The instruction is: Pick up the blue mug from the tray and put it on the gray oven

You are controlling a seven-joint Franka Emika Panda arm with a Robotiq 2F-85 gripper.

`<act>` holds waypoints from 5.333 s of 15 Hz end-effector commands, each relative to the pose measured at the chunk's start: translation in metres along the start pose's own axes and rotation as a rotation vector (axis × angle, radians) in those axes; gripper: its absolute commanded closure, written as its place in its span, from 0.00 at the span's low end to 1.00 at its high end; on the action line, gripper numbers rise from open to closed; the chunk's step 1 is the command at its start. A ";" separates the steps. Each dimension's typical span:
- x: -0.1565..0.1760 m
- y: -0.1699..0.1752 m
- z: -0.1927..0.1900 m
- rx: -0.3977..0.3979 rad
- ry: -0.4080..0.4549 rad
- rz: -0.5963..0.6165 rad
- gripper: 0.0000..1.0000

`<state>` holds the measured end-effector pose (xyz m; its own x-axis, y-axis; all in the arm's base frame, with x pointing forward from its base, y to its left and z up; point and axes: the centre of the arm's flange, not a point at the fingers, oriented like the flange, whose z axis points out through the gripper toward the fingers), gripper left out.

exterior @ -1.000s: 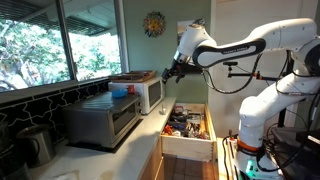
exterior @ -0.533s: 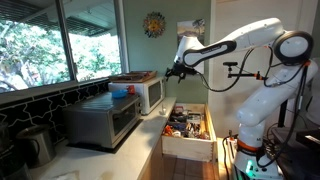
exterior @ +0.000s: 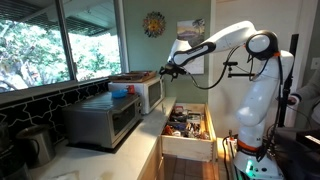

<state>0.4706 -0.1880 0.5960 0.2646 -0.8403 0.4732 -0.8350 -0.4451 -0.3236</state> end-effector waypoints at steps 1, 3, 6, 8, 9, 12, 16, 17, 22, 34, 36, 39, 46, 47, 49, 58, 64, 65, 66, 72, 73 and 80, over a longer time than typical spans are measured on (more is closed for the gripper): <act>0.000 0.000 -0.003 0.004 0.003 -0.001 0.00; -0.001 -0.001 -0.007 0.009 0.007 -0.002 0.00; 0.010 -0.016 -0.006 0.010 0.010 0.082 0.00; 0.035 -0.024 -0.008 -0.006 -0.005 0.120 0.00; 0.055 -0.028 -0.009 -0.009 -0.031 0.130 0.00; 0.120 -0.037 -0.003 -0.014 -0.123 0.083 0.00; 0.170 -0.057 0.017 0.085 -0.196 -0.099 0.00; 0.179 -0.065 0.022 0.101 -0.213 -0.151 0.00; 0.161 -0.053 0.030 0.098 -0.149 -0.278 0.00; 0.199 -0.115 0.109 0.263 0.037 -0.467 0.00; 0.200 -0.127 0.128 0.292 0.046 -0.490 0.00; 0.208 -0.139 0.136 0.332 0.095 -0.506 0.00; 0.209 -0.150 0.151 0.371 0.119 -0.517 0.10; 0.208 -0.151 0.154 0.371 0.116 -0.517 0.09; 0.206 -0.152 0.161 0.366 0.109 -0.521 0.16; 0.205 -0.154 0.167 0.348 0.097 -0.550 0.88; 0.207 -0.157 0.152 0.311 0.056 -0.571 0.99; 0.209 -0.157 0.147 0.293 0.039 -0.581 0.99; 0.211 -0.157 0.141 0.271 0.025 -0.597 0.99; 0.222 -0.162 0.094 0.196 0.033 -0.672 0.99; 0.223 -0.164 0.086 0.197 0.049 -0.677 0.99; 0.203 -0.190 0.020 0.246 0.171 -0.741 0.99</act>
<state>0.6866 -0.3012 0.7003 0.6246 -0.3021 0.7202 -0.3692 -0.9268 -0.0686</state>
